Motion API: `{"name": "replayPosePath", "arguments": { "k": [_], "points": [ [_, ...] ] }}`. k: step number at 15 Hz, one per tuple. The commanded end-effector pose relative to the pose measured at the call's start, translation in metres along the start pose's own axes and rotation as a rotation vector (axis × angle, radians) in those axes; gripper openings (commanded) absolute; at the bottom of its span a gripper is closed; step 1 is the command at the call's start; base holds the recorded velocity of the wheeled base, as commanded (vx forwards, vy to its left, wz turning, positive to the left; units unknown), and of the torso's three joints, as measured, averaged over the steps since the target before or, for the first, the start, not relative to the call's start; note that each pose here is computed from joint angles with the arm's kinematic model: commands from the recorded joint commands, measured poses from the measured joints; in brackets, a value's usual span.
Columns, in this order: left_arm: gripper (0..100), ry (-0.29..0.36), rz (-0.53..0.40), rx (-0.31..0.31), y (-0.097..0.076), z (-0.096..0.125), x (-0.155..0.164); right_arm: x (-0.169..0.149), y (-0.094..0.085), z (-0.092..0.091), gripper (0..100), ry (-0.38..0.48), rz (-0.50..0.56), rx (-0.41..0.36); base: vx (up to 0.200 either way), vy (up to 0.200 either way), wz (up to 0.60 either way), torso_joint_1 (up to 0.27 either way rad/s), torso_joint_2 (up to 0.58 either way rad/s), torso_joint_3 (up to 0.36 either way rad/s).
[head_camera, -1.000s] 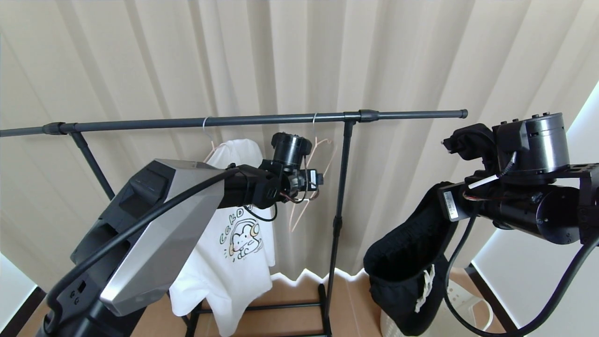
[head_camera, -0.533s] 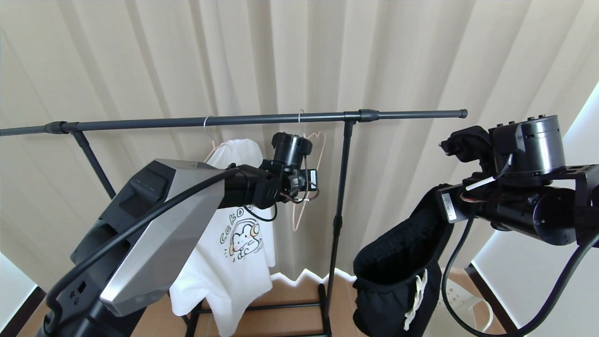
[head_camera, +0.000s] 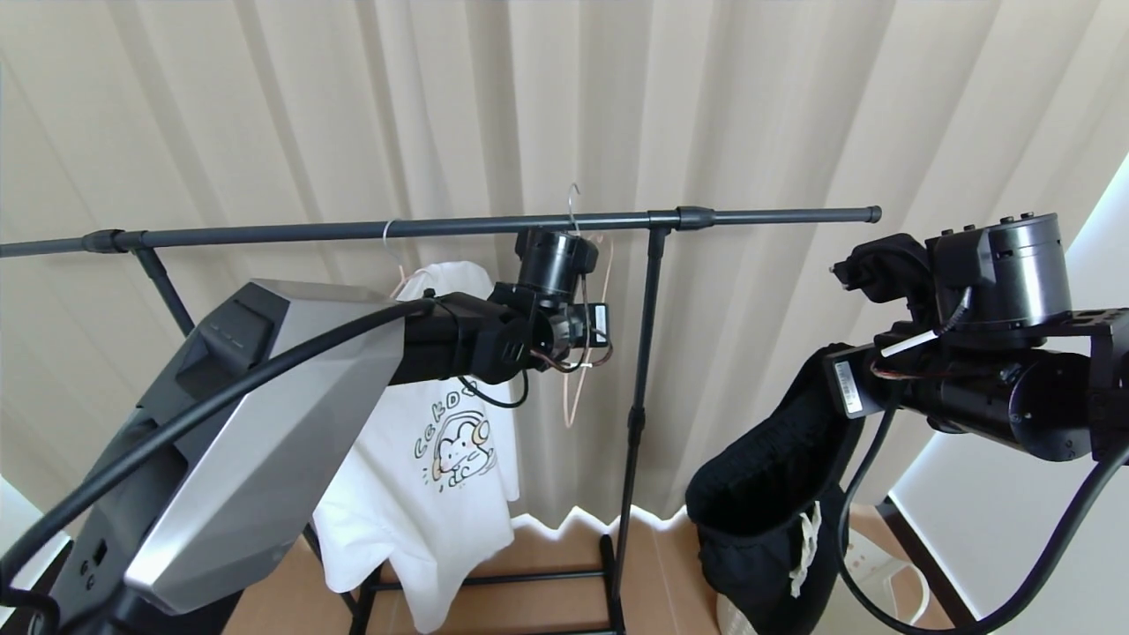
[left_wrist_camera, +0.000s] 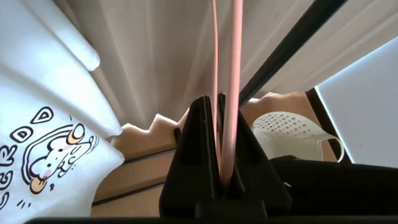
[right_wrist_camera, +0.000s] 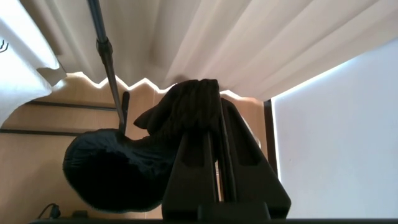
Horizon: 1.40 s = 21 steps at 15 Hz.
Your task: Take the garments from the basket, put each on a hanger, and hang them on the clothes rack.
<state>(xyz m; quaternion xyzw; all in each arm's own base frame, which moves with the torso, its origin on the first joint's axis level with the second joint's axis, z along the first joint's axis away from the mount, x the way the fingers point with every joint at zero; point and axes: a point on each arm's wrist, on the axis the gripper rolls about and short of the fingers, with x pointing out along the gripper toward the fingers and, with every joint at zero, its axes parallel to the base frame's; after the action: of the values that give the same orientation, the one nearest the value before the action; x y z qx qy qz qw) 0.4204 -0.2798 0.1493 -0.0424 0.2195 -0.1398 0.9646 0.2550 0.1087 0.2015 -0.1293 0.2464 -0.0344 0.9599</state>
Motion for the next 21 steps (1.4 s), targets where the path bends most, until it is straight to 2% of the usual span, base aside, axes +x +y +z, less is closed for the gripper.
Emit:
{"name": "replayPosePath", "arguments": {
  "k": [1,4,8,10,11,12,13,14,15,18,21],
  "points": [
    [0,-0.007,-0.015,0.011,-0.002,0.012,-0.027,-0.001,0.000,0.001,0,-0.004,0.000,0.002,0.000,0.000,0.00,0.000,0.00,0.000],
    [0,0.036,-0.012,0.078,0.005,0.010,-0.067,-0.001,0.000,0.001,0,-0.005,0.000,0.002,0.000,0.000,0.00,0.000,0.00,0.000],
    [0,0.079,-0.019,0.144,0.024,-0.014,-0.130,-0.001,0.001,0.001,0,-0.006,0.003,0.001,0.000,0.000,0.00,0.000,0.00,0.000],
    [0,0.052,-0.035,0.198,0.040,-0.038,-0.166,-0.001,0.001,0.001,0,-0.006,0.004,0.002,0.000,0.000,0.00,0.000,0.00,0.000],
    [0,0.013,-0.048,0.232,0.049,-0.051,-0.182,-0.001,0.001,0.002,0,-0.016,0.003,0.006,0.000,0.000,0.00,0.000,0.00,0.000],
    [0,-0.031,-0.059,0.285,0.057,-0.065,-0.195,0.000,0.004,0.003,0,-0.036,0.003,0.013,0.000,0.000,0.00,0.000,0.00,0.000],
    [0,-0.046,-0.064,0.318,0.062,-0.075,-0.200,0.000,0.005,0.004,0,-0.045,-0.005,0.016,0.000,0.000,0.00,0.000,0.00,0.000],
    [0,-0.078,-0.073,0.395,0.071,-0.097,-0.213,0.002,0.006,0.003,0,-0.049,-0.032,0.018,0.000,0.000,0.00,0.000,0.00,0.000],
    [0,-0.086,-0.091,0.432,0.077,-0.110,-0.220,0.003,0.008,0.003,0,-0.050,-0.035,0.017,0.000,0.000,0.00,0.000,0.00,0.000],
    [0,-0.139,-0.256,0.489,0.087,-0.135,-0.241,0.006,0.011,0.002,0,-0.045,-0.044,0.013,0.000,0.000,0.00,0.000,0.00,0.000],
    [0,-0.132,-0.410,0.552,0.081,-0.147,-0.249,0.009,0.013,0.005,0,-0.081,-0.070,0.035,0.000,0.000,0.00,0.000,0.00,0.000]
  ]
}}
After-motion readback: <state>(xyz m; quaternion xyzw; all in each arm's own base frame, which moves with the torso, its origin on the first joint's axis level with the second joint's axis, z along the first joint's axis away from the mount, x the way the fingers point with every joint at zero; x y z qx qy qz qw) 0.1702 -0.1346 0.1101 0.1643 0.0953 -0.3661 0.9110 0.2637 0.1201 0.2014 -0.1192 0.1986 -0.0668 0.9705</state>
